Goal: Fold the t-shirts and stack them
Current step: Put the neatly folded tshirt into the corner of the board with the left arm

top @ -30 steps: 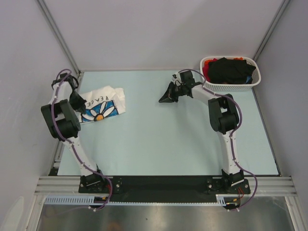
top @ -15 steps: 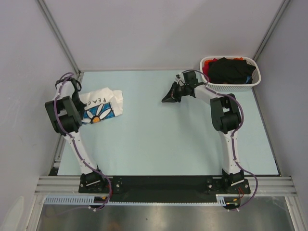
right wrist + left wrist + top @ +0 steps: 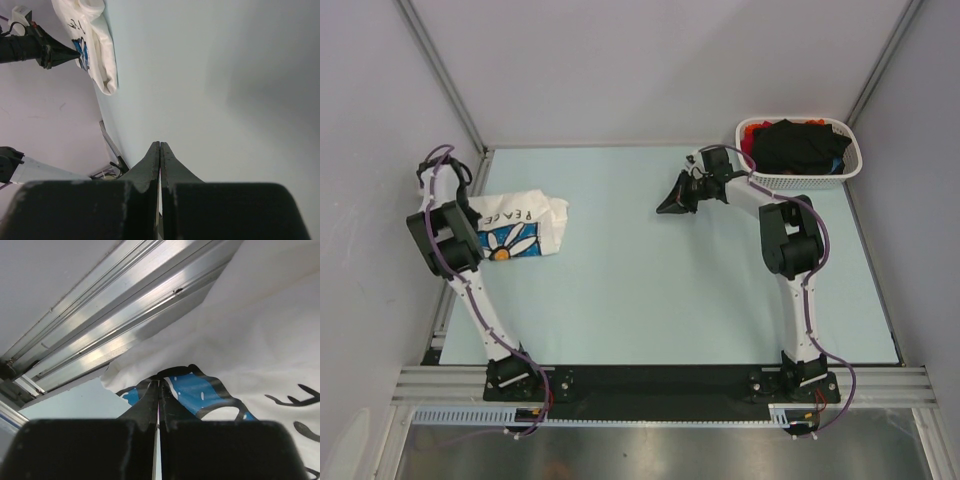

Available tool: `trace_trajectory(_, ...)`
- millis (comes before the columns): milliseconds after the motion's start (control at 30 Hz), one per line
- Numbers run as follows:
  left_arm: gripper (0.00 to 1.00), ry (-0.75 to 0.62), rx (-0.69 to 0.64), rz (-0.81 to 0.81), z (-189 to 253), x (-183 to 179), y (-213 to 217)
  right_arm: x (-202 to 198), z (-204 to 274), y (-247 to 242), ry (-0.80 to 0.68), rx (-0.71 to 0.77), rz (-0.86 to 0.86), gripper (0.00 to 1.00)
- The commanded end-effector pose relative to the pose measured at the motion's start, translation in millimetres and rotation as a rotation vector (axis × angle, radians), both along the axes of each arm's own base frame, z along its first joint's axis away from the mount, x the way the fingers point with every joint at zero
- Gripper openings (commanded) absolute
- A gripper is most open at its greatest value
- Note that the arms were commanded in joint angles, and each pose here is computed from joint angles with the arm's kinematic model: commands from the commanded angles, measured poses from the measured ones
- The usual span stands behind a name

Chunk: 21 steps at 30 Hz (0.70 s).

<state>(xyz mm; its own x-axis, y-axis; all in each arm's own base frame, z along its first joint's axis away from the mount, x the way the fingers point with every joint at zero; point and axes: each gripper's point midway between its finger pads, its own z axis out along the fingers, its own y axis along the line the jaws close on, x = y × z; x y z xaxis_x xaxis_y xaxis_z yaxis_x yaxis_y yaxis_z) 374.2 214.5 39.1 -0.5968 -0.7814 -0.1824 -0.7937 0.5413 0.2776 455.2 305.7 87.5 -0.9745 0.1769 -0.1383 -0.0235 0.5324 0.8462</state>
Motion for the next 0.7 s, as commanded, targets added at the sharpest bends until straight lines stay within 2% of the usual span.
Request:
trace_trajectory(0, 0.0, -0.162, 0.055, -0.082, 38, 30, 20, -7, 37, 6, -0.072, 0.028, 0.029, 0.0)
trace_trajectory(33, 0.0, -0.151, 0.017, -0.092, 30, 23, 10, -7, 39, 6, -0.074, 0.029, 0.028, 0.0)
trace_trajectory(100, 0.0, -0.274, -0.004, -0.118, 54, 30, -4, -10, 41, 8, -0.081, 0.027, 0.031, 0.0)
trace_trajectory(167, 0.0, -0.37, -0.056, -0.154, 74, 20, -31, -10, 47, 7, -0.097, 0.019, 0.024, 0.0)
trace_trajectory(233, 0.19, -0.488, -0.056, -0.183, 103, 12, -50, -12, 49, 5, -0.135, -0.005, 0.03, 0.0)
trace_trajectory(267, 0.32, -0.538, -0.061, -0.198, 114, 10, -58, -11, 51, -3, -0.149, -0.063, 0.001, 0.0)
trace_trajectory(300, 0.61, -0.626, -0.074, -0.219, 128, 14, -68, -11, 52, -8, -0.17, -0.101, -0.01, 0.0)
trace_trajectory(333, 0.78, -0.691, -0.068, -0.247, 145, 0, -84, -9, 51, -16, -0.214, -0.154, -0.007, 0.0)
trace_trajectory(367, 0.94, -0.748, -0.064, -0.272, 154, -2, -92, -6, 53, -33, -0.23, -0.262, -0.068, 0.0)
trace_trajectory(400, 1.0, -0.842, -0.061, -0.32, 168, 5, -105, -7, 51, -45, -0.246, -0.332, -0.088, 0.0)
trace_trajectory(467, 1.0, -0.928, -0.058, -0.379, 178, -7, -125, -5, 40, -85, -0.282, -0.559, -0.168, 0.02)
trace_trajectory(533, 1.0, -0.906, -0.103, -0.426, 168, -9, -145, -13, 51, -118, -0.327, -0.684, -0.239, 0.06)
trace_trajectory(567, 1.0, -0.888, -0.129, -0.442, 161, -11, -152, -12, 52, -142, -0.368, -0.793, -0.284, 0.07)
trace_trajectory(600, 1.0, -0.87, -0.161, -0.464, 153, -13, -166, -15, 76, -153, -0.426, -0.811, -0.332, 0.09)
trace_trajectory(667, 1.0, -0.879, -0.208, -0.51, 150, -11, -186, -24, 78, -184, -0.459, -0.921, -0.398, 0.15)
